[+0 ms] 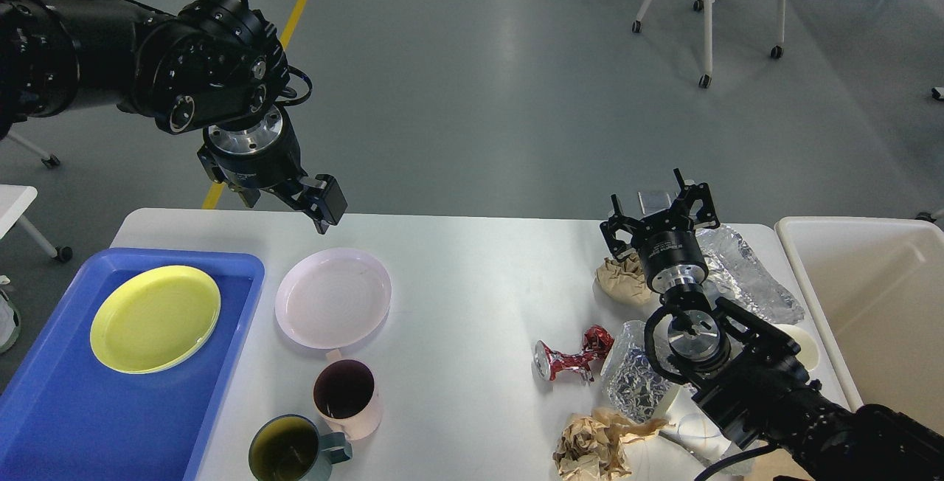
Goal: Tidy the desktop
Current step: 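Raise the left gripper up and over toward the pink mug, then lower the left gripper onto the pink mug and grasp it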
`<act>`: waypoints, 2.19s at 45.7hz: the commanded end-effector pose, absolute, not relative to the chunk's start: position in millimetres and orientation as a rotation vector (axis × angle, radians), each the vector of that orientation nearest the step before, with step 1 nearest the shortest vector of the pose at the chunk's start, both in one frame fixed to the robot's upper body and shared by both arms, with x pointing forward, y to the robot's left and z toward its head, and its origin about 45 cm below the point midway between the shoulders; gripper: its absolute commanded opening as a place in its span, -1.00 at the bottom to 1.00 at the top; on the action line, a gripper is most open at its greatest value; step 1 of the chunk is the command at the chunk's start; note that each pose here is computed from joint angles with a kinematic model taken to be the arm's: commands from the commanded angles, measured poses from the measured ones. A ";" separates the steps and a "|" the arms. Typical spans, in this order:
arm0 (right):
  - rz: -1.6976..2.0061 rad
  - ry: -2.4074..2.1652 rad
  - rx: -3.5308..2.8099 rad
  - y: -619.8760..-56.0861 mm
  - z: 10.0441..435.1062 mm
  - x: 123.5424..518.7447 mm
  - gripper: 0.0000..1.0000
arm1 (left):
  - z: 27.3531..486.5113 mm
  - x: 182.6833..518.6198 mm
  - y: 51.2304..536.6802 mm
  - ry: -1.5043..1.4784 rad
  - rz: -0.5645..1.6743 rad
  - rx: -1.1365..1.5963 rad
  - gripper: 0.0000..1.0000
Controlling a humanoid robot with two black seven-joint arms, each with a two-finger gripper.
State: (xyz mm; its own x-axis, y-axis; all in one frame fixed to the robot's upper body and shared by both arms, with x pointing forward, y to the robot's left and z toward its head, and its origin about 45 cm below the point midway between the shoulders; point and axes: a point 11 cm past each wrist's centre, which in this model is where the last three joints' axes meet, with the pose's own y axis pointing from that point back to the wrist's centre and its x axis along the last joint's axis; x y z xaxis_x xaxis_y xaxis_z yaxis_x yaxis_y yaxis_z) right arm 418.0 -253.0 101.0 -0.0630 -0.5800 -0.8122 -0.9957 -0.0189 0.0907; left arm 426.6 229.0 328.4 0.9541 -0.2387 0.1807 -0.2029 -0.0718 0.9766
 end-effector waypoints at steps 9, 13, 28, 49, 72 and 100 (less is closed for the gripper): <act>0.948 1.695 -1.649 -252.4 101.0 418.0 1.00 | 328.3 426.6 229.2 -0.340 -0.030 1.654 1.00; 0.948 1.695 -1.649 -252.4 101.0 418.0 1.00 | 326.5 425.8 228.6 -0.338 -0.035 1.653 1.00; 0.950 1.693 -1.651 -251.8 101.1 418.0 1.00 | 317.4 423.5 229.2 -0.321 -0.049 1.648 1.00; 0.950 1.693 -1.651 -251.8 101.1 418.0 1.00 | 290.5 414.5 228.3 -0.277 -0.101 1.647 1.00; 0.949 1.693 -1.650 -252.0 101.2 418.1 1.00 | 237.2 345.9 220.3 -0.017 -0.394 1.618 1.00; 0.949 1.693 -1.650 -252.0 101.2 418.1 1.00 | 195.5 332.6 241.3 0.010 -0.339 1.743 0.88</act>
